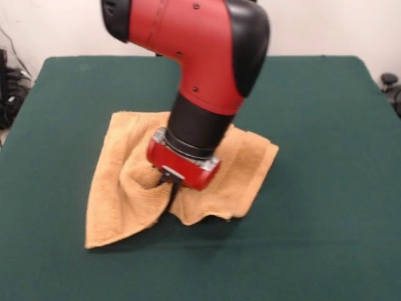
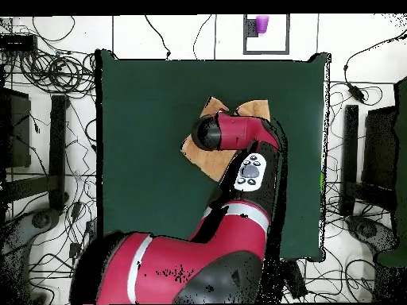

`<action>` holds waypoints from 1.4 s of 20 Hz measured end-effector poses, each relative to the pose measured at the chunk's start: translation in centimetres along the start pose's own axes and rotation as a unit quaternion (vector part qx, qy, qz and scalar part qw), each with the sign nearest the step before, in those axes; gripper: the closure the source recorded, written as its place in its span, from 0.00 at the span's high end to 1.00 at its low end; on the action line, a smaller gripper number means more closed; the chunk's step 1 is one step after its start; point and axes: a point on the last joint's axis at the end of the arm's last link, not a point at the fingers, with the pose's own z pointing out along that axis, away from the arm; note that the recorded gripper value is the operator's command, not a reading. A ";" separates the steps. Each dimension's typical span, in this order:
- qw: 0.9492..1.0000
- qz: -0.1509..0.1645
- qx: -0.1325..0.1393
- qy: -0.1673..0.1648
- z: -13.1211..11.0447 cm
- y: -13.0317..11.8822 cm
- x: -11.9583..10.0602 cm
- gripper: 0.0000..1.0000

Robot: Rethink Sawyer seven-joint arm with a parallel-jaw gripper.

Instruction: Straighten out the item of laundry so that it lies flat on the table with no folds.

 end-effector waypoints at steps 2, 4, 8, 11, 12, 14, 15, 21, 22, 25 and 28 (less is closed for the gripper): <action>1.000 -0.003 0.005 -0.002 0.3 -1.4 -0.4 0.00; 1.000 -0.003 0.008 -0.004 0.5 -2.8 -1.0 0.00; 1.000 -0.004 0.008 -0.004 0.7 -4.3 -1.5 0.00; 1.000 -0.004 0.006 -0.004 0.9 -5.3 -1.7 0.00; 1.000 -0.004 0.006 -0.004 1.0 -5.7 -1.8 0.00; 1.000 -0.008 0.003 -0.006 1.1 -6.4 -2.0 0.00; 1.000 -0.008 0.001 -0.005 1.2 -6.5 -2.0 0.00; 1.000 -0.007 -0.011 -0.002 1.4 -7.1 -1.9 0.00; 1.000 -0.006 -0.015 0.001 1.5 -7.1 -1.8 0.00; 1.000 -0.007 -0.019 0.001 1.5 -7.1 -1.8 0.00; 1.000 -0.008 -0.024 0.000 1.5 -7.2 -2.0 0.00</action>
